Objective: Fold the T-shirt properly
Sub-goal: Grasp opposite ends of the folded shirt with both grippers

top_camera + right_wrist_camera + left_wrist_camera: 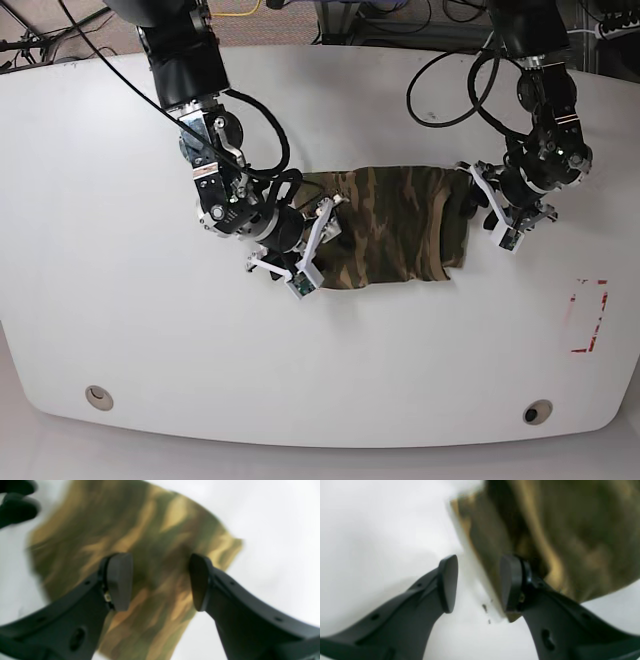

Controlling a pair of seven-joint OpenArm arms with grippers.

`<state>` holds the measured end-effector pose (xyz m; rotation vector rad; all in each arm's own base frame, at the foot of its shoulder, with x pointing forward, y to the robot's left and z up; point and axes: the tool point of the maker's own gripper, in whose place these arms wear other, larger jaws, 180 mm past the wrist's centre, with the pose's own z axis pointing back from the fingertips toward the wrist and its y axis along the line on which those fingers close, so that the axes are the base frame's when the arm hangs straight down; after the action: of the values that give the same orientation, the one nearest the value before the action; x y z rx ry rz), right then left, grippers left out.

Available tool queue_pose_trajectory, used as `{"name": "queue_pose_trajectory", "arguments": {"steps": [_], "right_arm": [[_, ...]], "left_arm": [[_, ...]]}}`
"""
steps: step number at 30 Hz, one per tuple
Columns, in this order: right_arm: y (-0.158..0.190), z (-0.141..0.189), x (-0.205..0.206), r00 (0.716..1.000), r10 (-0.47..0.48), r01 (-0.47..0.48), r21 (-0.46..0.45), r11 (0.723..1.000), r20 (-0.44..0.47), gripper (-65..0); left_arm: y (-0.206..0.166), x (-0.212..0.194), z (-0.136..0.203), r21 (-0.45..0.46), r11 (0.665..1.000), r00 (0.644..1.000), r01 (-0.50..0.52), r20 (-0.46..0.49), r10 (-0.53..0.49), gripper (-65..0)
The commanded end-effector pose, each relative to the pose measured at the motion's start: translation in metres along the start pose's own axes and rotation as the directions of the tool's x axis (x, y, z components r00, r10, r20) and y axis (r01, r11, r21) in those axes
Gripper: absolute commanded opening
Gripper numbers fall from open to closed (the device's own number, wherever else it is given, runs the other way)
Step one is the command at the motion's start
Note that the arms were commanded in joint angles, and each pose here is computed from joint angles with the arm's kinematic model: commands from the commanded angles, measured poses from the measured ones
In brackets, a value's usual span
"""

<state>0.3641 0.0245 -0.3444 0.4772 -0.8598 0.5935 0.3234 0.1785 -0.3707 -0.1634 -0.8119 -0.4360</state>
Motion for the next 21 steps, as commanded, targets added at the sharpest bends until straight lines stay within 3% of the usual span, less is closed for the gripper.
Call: {"name": "queue_pose_trajectory", "arguments": {"steps": [1, 10, 21], "right_arm": [[0.017, 0.012, 0.03, 0.993, 0.021, -0.025, 0.033, 0.999, 0.117, -30.9], [0.01, 0.003, 0.032, 0.995, 0.025, -0.029, 0.031, 0.999, 0.101, -30.9], [-0.005, -0.005, 0.035, 0.994, 0.015, -0.017, 0.014, 1.0, 0.11, -33.0]], "left_arm": [[0.01, 0.012, 0.01, 0.021, 1.0, 0.998, 0.012, 0.053, -0.013, -39.3], [0.024, 0.02, 0.01, 0.041, 0.999, 0.995, -0.02, 0.098, 0.016, -39.3], [0.004, 0.041, 0.02, 0.042, 0.999, 0.986, 0.013, 0.167, -0.02, -39.3]]}}
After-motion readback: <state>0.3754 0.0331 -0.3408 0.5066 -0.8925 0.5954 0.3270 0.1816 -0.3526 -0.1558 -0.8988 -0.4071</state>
